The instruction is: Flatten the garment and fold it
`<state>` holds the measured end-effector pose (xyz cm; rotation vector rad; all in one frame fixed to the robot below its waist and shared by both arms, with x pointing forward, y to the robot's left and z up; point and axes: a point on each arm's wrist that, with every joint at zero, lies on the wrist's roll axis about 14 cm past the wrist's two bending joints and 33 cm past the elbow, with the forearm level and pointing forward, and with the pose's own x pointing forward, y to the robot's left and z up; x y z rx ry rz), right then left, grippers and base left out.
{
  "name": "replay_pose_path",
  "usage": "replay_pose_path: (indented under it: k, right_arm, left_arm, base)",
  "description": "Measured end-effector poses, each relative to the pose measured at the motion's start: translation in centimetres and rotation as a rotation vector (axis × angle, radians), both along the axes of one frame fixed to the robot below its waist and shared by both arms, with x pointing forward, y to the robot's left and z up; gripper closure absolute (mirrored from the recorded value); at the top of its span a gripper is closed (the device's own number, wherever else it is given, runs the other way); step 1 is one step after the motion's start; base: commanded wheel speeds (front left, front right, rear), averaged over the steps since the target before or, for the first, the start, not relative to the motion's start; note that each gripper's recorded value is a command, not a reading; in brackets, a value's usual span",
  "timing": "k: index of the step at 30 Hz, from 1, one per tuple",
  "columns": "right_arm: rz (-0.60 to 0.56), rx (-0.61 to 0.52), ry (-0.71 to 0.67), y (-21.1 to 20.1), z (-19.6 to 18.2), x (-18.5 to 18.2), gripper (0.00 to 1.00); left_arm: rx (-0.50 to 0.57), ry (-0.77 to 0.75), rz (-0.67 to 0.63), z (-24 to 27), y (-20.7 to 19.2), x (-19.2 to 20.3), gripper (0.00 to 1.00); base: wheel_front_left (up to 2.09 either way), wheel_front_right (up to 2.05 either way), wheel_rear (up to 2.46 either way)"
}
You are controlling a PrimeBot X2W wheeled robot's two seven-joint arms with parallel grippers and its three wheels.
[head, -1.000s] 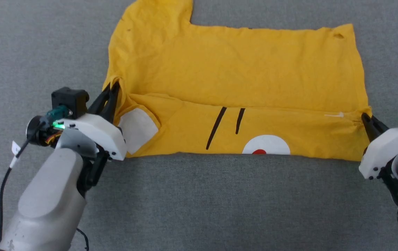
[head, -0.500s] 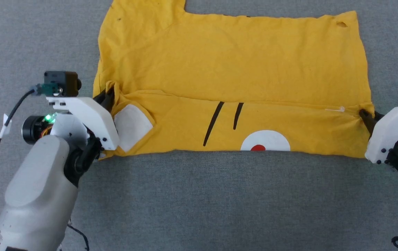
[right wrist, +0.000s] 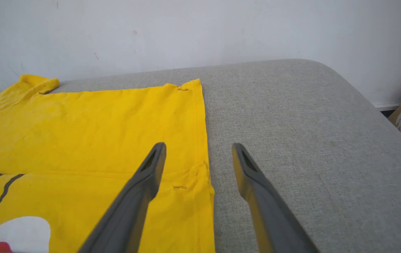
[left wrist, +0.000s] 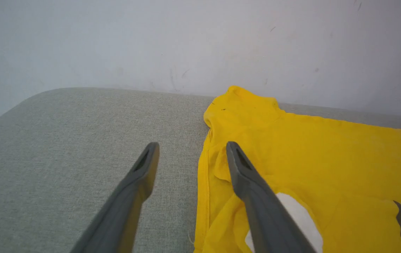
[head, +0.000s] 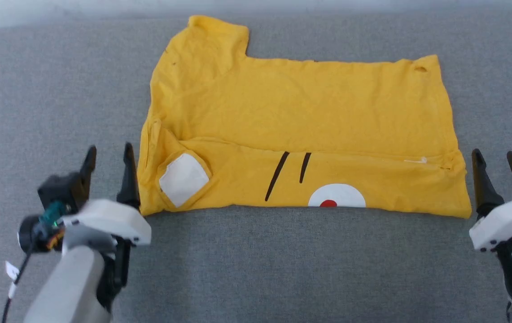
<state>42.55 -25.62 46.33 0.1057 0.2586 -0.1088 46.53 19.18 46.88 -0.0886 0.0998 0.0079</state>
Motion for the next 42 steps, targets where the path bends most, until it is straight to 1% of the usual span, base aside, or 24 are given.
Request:
replay_pose_path:
  k: [5,9,14,21,23,24,25,26,29,32,35,38,42]
  right_arm:
    - [-0.021,-0.004,-0.187,0.6,2.8,-1.9,0.0]
    - [-0.019,-0.009,-0.274,1.3,3.9,-3.3,0.0]
    - [-0.022,-0.019,-0.318,1.4,4.4,-4.1,0.0]
    - [-0.029,-0.022,-0.306,1.3,3.9,-4.8,0.0]
    - [-0.031,-0.027,-0.304,1.3,3.8,-4.9,0.0]
    - [-0.032,-0.032,-0.302,1.2,3.8,-5.0,0.0]
    - [-0.032,-0.04,-0.299,1.2,3.7,-5.1,0.0]
    - [-0.028,-0.055,-0.295,1.2,3.7,-5.1,0.0]
    - [-0.033,-0.08,-0.278,0.8,3.3,-5.3,0.0]
    - [-0.05,-0.087,-0.261,0.1,3.0,-5.2,0.0]
    - [-0.062,-0.071,-0.19,-0.3,1.8,-4.4,0.0]
    - [-0.073,-0.031,-0.038,-0.8,-0.7,-3.6,0.0]
    - [-0.076,0.054,0.223,-0.7,-4.8,-3.3,0.0]
  left_arm:
    - [-0.009,0.073,0.042,-1.8,0.2,-3.5,0.0]
    - [-0.042,0.174,0.069,-3.5,0.2,-5.0,0.0]
    - [-0.065,0.32,0.073,-5.5,-0.3,-5.6,0.0]
    - [-0.06,0.525,0.103,-8.3,0.0,-6.3,0.0]
    - [-0.068,0.568,0.084,-8.6,-0.4,-6.3,0.0]
    - [-0.069,0.588,0.069,-8.7,-0.6,-6.3,0.05]
    - [-0.072,0.604,0.05,-8.7,-1.0,-6.2,0.63]
    - [-0.076,0.616,0.031,-8.7,-1.3,-6.2,1.0]
    - [-0.085,0.612,-0.018,-8.3,-2.4,-6.0,1.0]
    - [-0.092,0.592,-0.026,-8.0,-2.7,-5.9,1.0]
    - [-0.095,0.569,-0.029,-7.7,-2.8,-5.8,1.0]
    - [-0.091,0.552,-0.032,-7.6,-2.7,-5.8,1.0]
    - [-0.089,0.533,-0.029,-7.5,-2.5,-5.9,1.0]
  base:
    - [0.0,0.0,0.0]
    - [0.0,0.0,0.0]
    - [0.0,0.0,0.0]
    - [0.0,0.0,0.0]
    - [0.0,0.0,0.0]
    - [0.0,0.0,0.0]
    - [0.0,0.0,0.0]
    - [0.0,0.0,0.0]
    - [0.0,0.0,0.0]
    - [0.0,0.0,0.0]
    - [0.0,0.0,0.0]
    - [0.0,0.0,0.0]
    - [0.0,0.0,0.0]
